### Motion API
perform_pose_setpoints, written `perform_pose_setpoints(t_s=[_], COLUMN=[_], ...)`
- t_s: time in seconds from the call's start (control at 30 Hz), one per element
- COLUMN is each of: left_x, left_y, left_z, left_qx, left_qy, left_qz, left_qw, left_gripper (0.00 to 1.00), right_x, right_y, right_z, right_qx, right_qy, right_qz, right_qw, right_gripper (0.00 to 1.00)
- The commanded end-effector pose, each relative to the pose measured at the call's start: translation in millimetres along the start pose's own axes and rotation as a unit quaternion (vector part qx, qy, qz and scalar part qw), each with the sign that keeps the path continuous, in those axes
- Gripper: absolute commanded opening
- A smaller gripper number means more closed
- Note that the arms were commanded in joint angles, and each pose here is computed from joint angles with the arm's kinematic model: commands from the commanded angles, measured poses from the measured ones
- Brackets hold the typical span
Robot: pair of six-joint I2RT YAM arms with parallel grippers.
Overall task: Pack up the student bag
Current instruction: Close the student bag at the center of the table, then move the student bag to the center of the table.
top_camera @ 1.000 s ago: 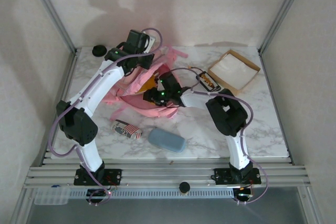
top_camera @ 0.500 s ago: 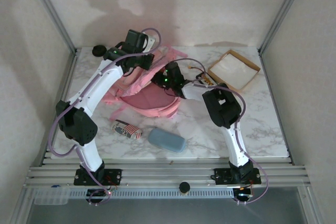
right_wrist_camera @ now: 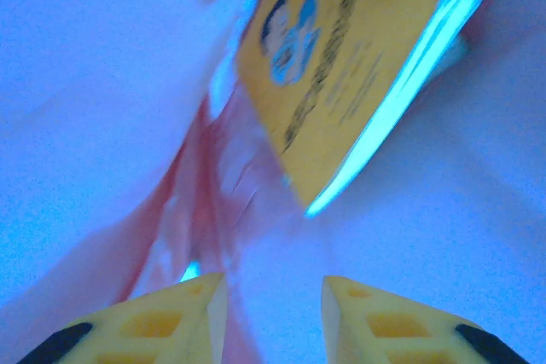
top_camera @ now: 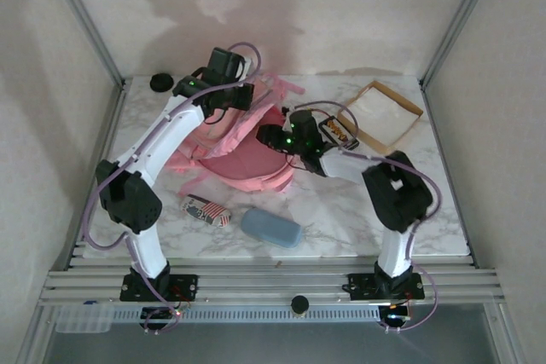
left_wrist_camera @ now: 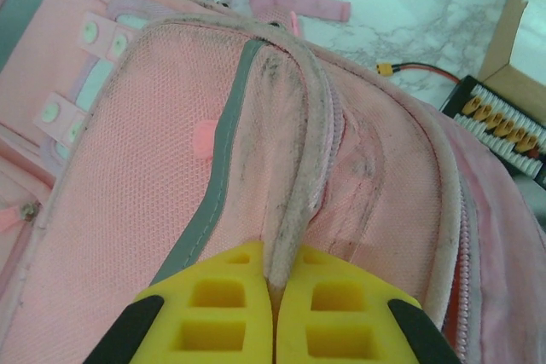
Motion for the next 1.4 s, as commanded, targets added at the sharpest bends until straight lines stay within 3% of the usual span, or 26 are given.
perform_pose_setpoints(t_s=[0.0,0.1,0.37,0.57,0.6,0.67,0.77,0.87,1.07,1.37], left_x=[5.0,-9.7,-58.1,-77.5,-76.1,-69.8,-50.1,-22.1,24.7,33.3], left_y=[-21.6,-29.5,-72.0,-95.9,-95.4,-95.4,-82.3,-60.3,-6.8,68.3], left_z=[-35.8,-36.0,-34.9,-34.3,-35.2,-36.1,-29.5,-15.5,31.1,115.9], left_qx=[0.059,0.087,0.127,0.161,0.159,0.149,0.144,0.158,0.239,0.351], left_qy=[-0.065,-0.067,-0.055,-0.063,-0.062,-0.056,-0.044,-0.050,-0.093,-0.085], left_qz=[0.022,0.016,0.030,0.051,0.053,0.075,0.075,0.068,0.068,0.013], left_qw=[0.996,0.994,0.990,0.984,0.984,0.984,0.986,0.984,0.964,0.932], left_gripper=[0.00,0.00,0.00,0.00,0.02,0.36,0.53,0.62,0.66,0.67], right_x=[32.9,61.6,122.3,141.3,141.9,142.4,142.1,134.9,107.5,59.4], right_y=[-0.8,-21.8,-44.2,-48.6,-49.2,-52.6,-56.9,-62.0,-74.2,-99.1], right_z=[7.4,8.1,3.7,14.0,17.6,28.9,43.5,59.6,72.4,39.7], right_qx=[0.010,0.008,-0.018,-0.034,-0.037,-0.055,-0.070,-0.087,-0.100,-0.084], right_qy=[0.003,-0.010,-0.031,-0.015,-0.008,0.011,0.029,0.042,0.045,0.005], right_qz=[0.018,0.083,0.147,0.164,0.162,0.160,0.167,0.169,0.170,0.195], right_qw=[1.000,0.996,0.988,0.986,0.986,0.986,0.983,0.981,0.979,0.977], right_gripper=[0.36,0.39,0.51,0.56,0.57,0.60,0.62,0.65,0.65,0.58])
Point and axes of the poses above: each hand's point on the last joint's axis, 136 mm out from that joint toward the fingers, its own x axis back along the fingers, its own y axis along the line the jaws close on, z = x × y, the point moved 1 cm from there along x, back along the fingers, and after that the axes turned 12 degrees about -x, right-handed, at the moved point
